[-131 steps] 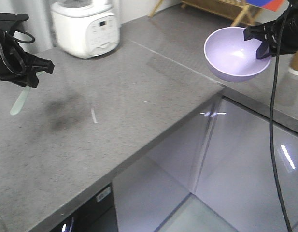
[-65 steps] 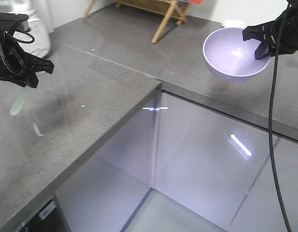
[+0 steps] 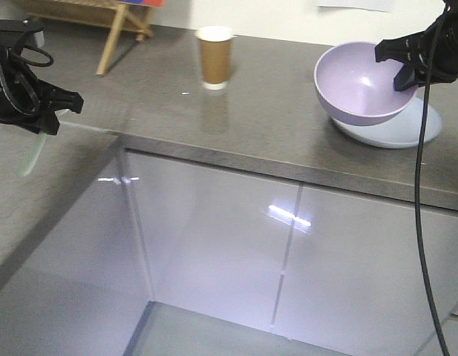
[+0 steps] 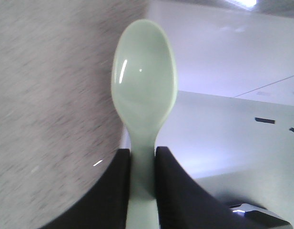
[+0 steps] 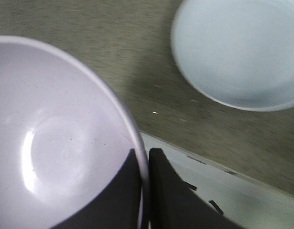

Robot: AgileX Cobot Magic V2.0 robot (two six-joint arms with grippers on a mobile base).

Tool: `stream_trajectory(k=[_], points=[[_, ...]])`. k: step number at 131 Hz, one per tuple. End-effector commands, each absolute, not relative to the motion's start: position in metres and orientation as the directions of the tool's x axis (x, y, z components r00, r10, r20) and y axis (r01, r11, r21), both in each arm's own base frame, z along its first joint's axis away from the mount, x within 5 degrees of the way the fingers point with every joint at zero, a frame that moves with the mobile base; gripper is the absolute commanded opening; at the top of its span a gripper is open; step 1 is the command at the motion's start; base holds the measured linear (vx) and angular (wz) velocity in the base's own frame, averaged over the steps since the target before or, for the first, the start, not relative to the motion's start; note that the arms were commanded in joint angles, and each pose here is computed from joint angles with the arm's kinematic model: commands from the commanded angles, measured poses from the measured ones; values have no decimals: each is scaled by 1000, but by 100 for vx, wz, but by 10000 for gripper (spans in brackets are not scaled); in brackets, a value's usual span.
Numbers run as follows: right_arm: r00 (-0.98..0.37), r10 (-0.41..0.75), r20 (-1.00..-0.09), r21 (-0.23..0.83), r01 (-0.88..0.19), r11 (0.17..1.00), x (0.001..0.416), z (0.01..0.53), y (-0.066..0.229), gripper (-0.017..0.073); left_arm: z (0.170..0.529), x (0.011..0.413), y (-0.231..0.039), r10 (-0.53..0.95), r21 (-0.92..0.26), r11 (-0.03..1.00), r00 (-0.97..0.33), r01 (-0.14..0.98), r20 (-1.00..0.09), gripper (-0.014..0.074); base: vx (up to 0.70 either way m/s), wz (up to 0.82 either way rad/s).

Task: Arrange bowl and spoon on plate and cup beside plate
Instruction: 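Drive the base, carrying spoon and bowl, to the counter with the plate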

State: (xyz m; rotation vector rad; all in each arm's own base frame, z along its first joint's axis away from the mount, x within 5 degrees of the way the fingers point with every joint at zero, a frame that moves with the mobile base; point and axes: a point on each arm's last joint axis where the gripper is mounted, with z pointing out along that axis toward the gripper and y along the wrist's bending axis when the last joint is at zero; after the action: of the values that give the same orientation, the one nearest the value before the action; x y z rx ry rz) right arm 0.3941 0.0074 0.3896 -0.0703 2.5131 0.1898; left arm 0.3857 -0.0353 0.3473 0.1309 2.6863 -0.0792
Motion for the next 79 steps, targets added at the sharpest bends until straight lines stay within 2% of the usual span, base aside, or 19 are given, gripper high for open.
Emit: stream_trajectory(k=[1, 36, 79], points=[[-731, -4, -682, 111, -109, 988, 383, 421, 8, -8, 378, 376, -37, 70, -43, 993, -839, 111, -540, -8, 3, -56], [-731, -4, -682, 111, -109, 988, 383, 421, 8, -8, 378, 376, -37, 70, -43, 993, -839, 111, -540, -8, 3, -47], [-731, -4, -682, 111, -109, 988, 383, 421, 8, -8, 378, 376, -37, 70, -43, 993, -839, 111, -540, -8, 2, -26]])
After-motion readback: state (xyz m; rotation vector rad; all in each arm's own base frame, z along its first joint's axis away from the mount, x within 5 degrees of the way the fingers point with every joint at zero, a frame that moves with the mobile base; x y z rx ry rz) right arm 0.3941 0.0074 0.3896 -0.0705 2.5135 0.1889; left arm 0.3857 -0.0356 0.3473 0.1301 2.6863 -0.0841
